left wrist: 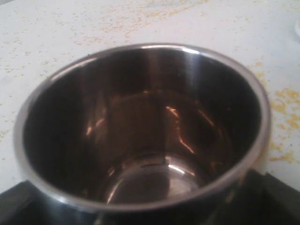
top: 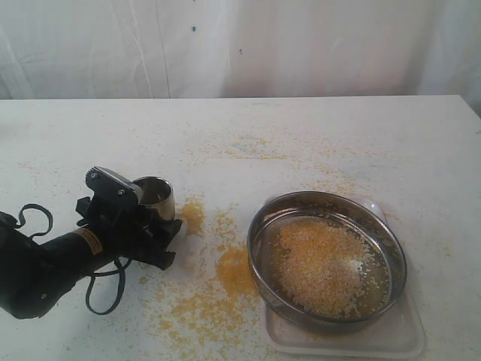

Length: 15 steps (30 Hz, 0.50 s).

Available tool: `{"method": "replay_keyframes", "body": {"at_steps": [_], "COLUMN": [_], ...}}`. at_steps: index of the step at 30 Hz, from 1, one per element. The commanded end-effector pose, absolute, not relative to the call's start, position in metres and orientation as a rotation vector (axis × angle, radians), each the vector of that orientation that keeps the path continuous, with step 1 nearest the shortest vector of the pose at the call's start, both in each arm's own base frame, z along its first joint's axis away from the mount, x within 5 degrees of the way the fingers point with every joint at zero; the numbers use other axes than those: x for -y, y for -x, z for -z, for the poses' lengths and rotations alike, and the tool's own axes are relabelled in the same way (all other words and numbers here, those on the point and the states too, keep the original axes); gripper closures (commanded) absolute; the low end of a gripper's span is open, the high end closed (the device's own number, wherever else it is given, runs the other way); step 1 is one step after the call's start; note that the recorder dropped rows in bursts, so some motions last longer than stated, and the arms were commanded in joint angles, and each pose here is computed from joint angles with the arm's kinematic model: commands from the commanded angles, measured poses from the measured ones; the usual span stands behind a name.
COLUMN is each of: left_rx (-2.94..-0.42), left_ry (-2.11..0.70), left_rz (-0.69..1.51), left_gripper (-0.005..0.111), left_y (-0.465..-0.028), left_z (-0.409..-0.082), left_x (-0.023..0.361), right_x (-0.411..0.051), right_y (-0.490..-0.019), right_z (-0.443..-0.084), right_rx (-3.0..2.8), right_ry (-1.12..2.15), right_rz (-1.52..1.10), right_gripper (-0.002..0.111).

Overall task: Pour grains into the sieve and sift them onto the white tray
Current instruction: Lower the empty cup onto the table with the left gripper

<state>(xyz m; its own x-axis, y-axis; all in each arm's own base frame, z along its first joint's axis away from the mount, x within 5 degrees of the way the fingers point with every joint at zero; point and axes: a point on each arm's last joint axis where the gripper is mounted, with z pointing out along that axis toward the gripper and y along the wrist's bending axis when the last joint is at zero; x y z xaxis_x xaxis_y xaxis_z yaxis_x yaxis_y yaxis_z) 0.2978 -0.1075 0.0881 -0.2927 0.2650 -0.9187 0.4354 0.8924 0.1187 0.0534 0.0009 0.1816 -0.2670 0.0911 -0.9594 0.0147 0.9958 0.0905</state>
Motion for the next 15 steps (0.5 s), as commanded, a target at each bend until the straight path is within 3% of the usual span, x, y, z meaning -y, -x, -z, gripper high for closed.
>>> {"method": "replay_keyframes", "body": {"at_steps": [1, 10, 15], "left_rx": [-1.926, -1.939, -1.919], "left_ry": [-0.496, -0.492, -0.487], "left_rz": [0.171, 0.168, 0.17], "left_gripper": [0.074, 0.028, 0.015], "left_y": [-0.2981, -0.2978, -0.2985], "left_z": [-0.0867, -0.0857, -0.0924], "left_x": [0.1047, 0.1042, 0.1044], "right_x": [-0.0009, -0.0009, -0.0009], "right_y": [-0.0533, -0.0533, -0.0533], "right_z": [-0.1816, -0.1816, -0.1816], "right_rx": [-1.833, -1.833, -1.833], "right_ry": [-0.077, -0.077, -0.077], "right_rz": [-0.073, -0.073, -0.073], "right_gripper": [0.108, 0.108, 0.108]}}
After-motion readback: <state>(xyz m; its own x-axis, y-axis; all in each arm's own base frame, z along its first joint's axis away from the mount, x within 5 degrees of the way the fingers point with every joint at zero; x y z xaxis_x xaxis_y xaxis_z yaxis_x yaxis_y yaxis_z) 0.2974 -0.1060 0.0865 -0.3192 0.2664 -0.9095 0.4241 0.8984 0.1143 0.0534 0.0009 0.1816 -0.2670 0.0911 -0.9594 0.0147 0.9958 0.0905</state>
